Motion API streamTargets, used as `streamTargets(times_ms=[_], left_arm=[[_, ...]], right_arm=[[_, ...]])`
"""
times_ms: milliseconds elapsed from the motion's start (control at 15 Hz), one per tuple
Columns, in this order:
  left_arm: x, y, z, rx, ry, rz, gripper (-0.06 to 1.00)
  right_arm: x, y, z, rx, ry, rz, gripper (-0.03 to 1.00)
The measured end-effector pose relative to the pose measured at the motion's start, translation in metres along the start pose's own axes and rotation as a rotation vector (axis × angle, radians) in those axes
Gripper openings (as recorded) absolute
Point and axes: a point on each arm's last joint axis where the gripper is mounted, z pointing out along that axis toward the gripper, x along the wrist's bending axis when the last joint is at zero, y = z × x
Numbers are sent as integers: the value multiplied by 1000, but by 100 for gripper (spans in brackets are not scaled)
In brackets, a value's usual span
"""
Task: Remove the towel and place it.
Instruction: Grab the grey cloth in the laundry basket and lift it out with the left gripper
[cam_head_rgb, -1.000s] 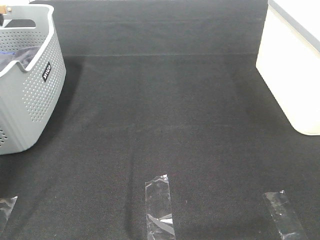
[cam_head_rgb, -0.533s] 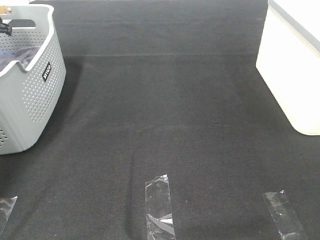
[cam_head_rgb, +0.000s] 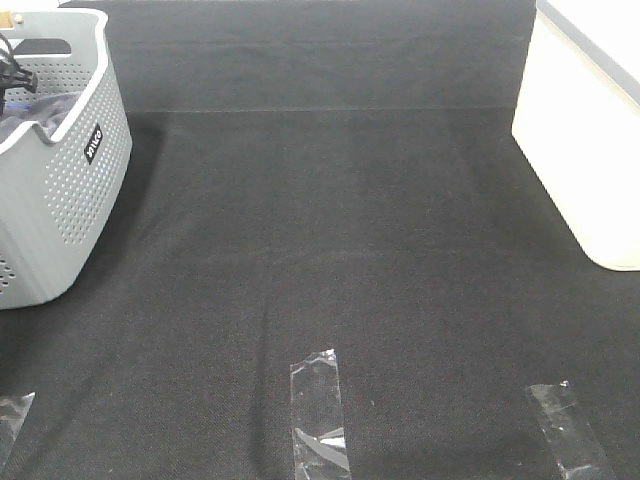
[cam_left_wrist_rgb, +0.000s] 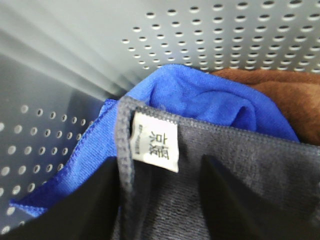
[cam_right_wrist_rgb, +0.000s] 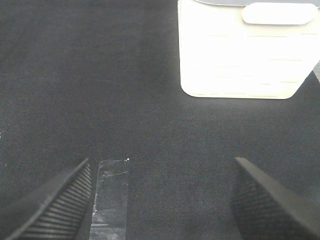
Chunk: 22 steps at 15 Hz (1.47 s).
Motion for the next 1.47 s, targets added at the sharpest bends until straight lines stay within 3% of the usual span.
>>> streamTargets(times_ms=[333,600,800,1133,1467], left_arm=[[2,0,0,-2,17,17,2],[2,0,-1,5,21,36,0],[4,11,-30,-14,16,24,0],[-7,40,-136,-127,-16,38,0],[-51,43,-261,-263,-103,198,0]], right_arm=[[0,0,0,0,0,0,71],[0,0,0,0,0,0,71],[0,0,0,0,0,0,71],[0,0,0,0,0,0,71],[0,0,0,0,0,0,71]])
